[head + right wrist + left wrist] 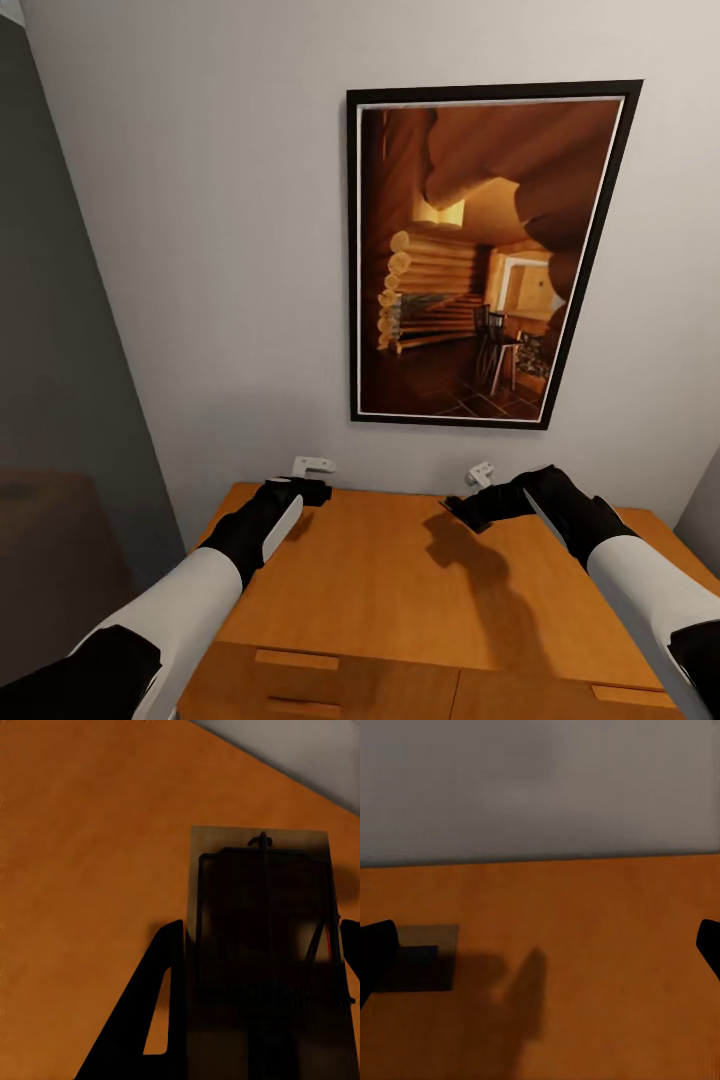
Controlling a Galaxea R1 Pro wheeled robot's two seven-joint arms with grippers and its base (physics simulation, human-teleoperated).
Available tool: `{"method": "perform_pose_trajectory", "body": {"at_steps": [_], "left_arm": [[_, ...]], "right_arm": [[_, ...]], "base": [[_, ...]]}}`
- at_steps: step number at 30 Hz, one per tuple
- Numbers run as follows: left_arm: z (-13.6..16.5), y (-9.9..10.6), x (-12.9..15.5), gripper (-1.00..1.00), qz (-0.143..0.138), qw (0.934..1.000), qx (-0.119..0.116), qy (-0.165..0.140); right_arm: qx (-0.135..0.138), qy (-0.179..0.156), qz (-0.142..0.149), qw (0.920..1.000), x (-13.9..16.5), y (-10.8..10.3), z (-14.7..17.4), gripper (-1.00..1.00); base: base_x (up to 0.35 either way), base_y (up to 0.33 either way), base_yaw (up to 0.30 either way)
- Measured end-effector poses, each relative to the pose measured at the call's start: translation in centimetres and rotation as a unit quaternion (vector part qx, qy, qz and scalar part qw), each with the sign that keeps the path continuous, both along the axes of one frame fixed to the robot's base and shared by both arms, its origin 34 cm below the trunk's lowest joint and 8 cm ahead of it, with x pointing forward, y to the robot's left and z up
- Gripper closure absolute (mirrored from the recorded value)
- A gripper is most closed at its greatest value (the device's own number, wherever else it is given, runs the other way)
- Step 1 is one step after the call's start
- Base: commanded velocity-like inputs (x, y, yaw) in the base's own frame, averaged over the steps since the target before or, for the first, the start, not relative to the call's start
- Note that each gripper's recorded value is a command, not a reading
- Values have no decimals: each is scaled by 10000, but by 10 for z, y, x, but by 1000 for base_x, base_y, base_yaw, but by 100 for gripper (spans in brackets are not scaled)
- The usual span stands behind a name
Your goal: Take the four mousetraps from the cabinet in the bathroom and place them on the bathroom floor. Make sure all four end up on the same floor surface, and ensure that at least two of them are either under or directly next to the same bathroom sink.
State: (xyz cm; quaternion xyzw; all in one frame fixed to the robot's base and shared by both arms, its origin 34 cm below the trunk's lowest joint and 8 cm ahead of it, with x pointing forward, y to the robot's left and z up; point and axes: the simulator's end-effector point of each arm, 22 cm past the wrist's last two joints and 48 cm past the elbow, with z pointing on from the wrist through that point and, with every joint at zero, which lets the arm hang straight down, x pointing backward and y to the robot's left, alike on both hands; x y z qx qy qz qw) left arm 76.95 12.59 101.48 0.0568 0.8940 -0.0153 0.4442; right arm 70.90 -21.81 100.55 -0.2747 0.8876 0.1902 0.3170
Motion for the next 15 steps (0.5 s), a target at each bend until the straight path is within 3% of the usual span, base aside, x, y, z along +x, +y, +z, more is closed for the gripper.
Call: {"method": "perform_pose_trajectory", "body": {"at_steps": [5, 10, 15], "left_arm": [[0, 0, 0, -100, -2, 10000, -2, 0], [0, -1, 0, -100, -17, 10000, -10, 1], [0, -1, 0, -100, -12, 10000, -10, 2]], "right_arm": [[-13, -19, -17, 10000, 1, -1, 0, 100], [-24, -11, -4, 10000, 0, -1, 0, 100], [-16, 1, 8, 10000, 0, 0, 0, 100]], "base": [[10, 10, 0], [139, 198, 0], [34, 54, 0]]}}
